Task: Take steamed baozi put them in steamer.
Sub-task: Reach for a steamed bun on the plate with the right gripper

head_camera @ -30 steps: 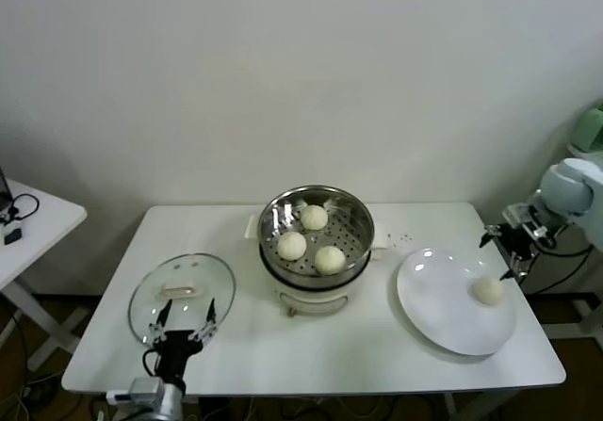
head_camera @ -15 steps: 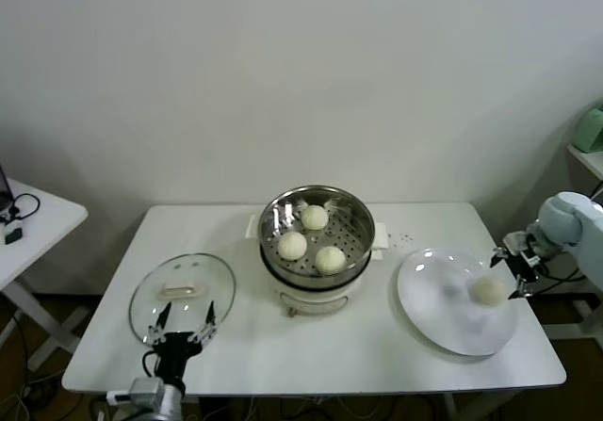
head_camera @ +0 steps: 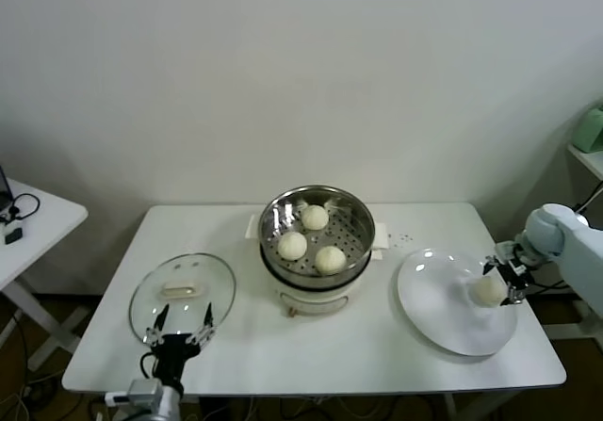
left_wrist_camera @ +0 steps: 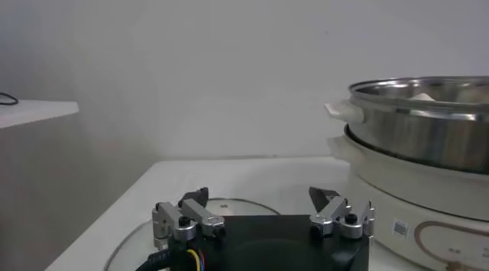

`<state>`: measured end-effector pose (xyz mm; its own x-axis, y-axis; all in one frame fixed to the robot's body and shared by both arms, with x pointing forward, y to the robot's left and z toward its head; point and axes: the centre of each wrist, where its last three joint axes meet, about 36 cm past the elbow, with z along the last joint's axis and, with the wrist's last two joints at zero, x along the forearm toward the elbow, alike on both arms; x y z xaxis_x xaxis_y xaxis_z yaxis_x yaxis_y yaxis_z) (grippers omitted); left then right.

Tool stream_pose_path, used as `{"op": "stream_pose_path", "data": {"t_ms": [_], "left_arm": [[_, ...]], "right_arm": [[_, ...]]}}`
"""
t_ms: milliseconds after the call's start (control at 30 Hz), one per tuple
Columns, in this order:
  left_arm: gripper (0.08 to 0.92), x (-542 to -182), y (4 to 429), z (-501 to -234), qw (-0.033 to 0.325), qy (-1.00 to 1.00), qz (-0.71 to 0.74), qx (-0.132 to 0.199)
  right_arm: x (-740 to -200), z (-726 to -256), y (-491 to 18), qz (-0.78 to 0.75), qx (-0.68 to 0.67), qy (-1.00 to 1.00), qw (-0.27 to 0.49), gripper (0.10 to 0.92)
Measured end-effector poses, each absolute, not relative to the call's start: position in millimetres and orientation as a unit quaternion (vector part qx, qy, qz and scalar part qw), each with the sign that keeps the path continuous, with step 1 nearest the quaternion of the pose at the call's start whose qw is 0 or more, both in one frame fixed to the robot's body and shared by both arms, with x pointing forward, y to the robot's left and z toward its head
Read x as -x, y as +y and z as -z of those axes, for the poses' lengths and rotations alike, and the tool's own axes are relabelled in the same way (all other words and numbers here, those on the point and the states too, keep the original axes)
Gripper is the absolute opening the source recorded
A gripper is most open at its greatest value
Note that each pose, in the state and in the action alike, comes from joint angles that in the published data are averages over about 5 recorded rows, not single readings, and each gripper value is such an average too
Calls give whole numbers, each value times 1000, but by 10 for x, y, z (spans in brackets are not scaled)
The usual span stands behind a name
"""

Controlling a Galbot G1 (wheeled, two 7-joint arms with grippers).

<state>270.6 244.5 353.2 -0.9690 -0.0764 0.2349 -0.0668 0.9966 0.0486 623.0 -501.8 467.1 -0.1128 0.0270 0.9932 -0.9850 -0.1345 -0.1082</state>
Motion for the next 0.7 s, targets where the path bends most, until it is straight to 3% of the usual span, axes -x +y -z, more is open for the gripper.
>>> {"op": "stream_pose_path", "data": {"t_ms": [433, 700], "left_arm": [[823, -2716, 2463, -3533, 120, -992, 22, -37], [823, -2715, 2463, -3525, 121, -992, 22, -37]], "right_arm": [[-6257, -4577, -5018, -563, -496, -479, 455, 821], [-6286, -4595, -5037, -561, -493, -482, 459, 765]]}}
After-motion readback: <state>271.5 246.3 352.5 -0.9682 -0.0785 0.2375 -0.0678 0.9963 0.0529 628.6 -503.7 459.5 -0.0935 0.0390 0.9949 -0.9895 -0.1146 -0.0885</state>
